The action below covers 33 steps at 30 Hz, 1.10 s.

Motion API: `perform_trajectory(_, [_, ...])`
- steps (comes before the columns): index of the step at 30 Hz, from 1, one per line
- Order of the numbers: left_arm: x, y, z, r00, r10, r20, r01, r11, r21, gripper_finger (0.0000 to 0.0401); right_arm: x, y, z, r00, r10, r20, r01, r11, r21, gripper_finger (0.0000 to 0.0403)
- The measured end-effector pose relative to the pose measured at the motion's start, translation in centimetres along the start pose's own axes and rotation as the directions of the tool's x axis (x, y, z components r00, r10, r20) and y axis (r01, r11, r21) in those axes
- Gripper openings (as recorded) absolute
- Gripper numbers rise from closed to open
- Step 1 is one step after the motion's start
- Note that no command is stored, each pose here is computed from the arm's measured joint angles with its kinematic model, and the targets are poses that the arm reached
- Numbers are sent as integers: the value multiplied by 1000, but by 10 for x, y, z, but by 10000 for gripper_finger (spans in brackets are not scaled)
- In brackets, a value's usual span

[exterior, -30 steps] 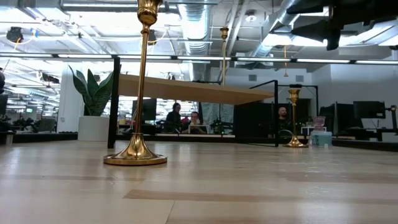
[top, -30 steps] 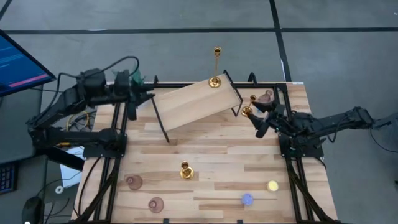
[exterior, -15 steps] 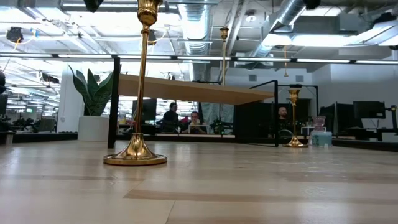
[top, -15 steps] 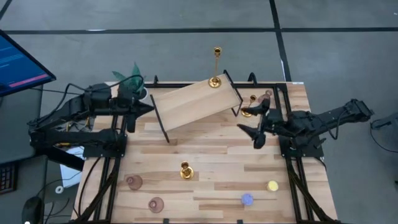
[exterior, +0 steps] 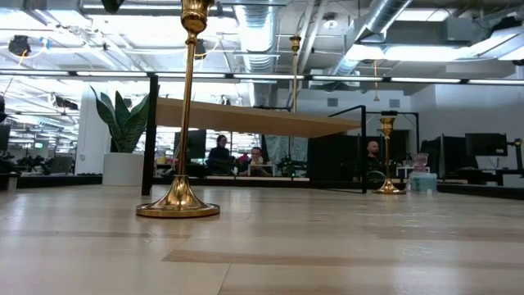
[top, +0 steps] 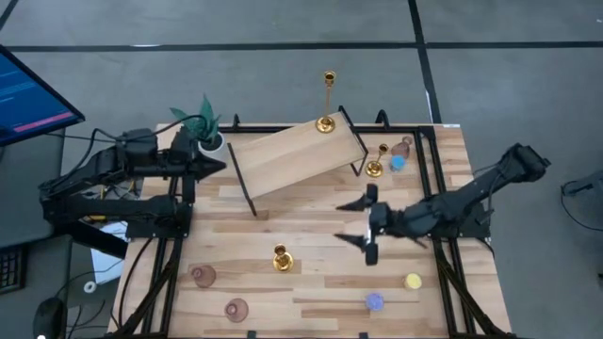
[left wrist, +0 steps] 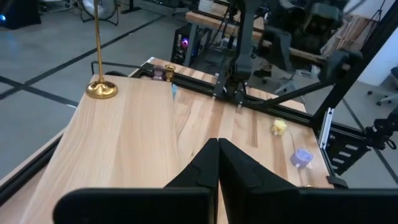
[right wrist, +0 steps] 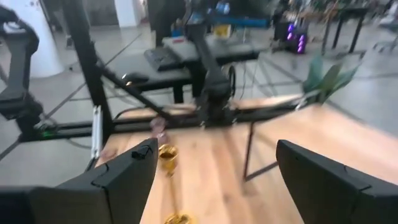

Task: Pick & Place candle stick holders
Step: Put the bottom gold candle holder on the shelf

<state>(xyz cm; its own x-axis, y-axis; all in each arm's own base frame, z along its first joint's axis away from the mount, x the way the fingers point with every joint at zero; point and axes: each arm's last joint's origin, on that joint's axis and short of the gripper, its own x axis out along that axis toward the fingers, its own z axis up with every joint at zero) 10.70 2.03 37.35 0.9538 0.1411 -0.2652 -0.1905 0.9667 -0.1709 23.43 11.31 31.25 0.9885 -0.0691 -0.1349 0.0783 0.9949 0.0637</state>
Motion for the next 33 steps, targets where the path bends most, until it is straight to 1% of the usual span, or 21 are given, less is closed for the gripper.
perform_trajectory(6, [0, 0, 0, 1000, -2, -1, 2, 1000, 2, 4, 14, 18, -23, 997, 19, -77, -12, 996, 93, 317])
perform_trajectory(10, [5, 1, -7, 1000, 2, -26, -2, 1000, 6, 6, 24, 25, -37, 993, 14, -121, 1, 992, 126, 317])
perform_trajectory(15, [12, 4, -18, 998, 8, -54, -8, 1000, 6, 5, 42, 25, -58, 982, -26, -185, 53, 988, 147, 317])
perform_trajectory(18, [13, 4, -19, 998, 9, -55, -8, 1000, 6, 5, 53, 24, -69, 978, -35, -206, 69, 985, 160, 317])
perform_trajectory(24, [13, 3, -11, 1000, -5, 30, 5, 1000, 11, 5, 76, 22, -76, 987, 30, -155, 4, 977, 213, 317])
perform_trajectory(27, [13, 2, -8, 998, -10, 58, 9, 1000, 13, 5, 86, 17, -87, 977, 21, -210, 22, 979, 203, 317])
perform_trajectory(29, [13, 2, -8, 998, -12, 66, 11, 1000, 13, 6, 94, 16, -90, 974, 7, -227, 41, 977, 207, 317])
perform_trajectory(31, [13, 2, -7, 997, -12, 70, 11, 1000, 13, 8, 102, 16, -90, 972, 12, -236, 37, 978, 205, 317])
perform_trajectory(33, [13, 2, -7, 997, -13, 73, 12, 1000, 13, 8, 109, 18, -92, 967, 19, -256, 28, 984, 178, 317])
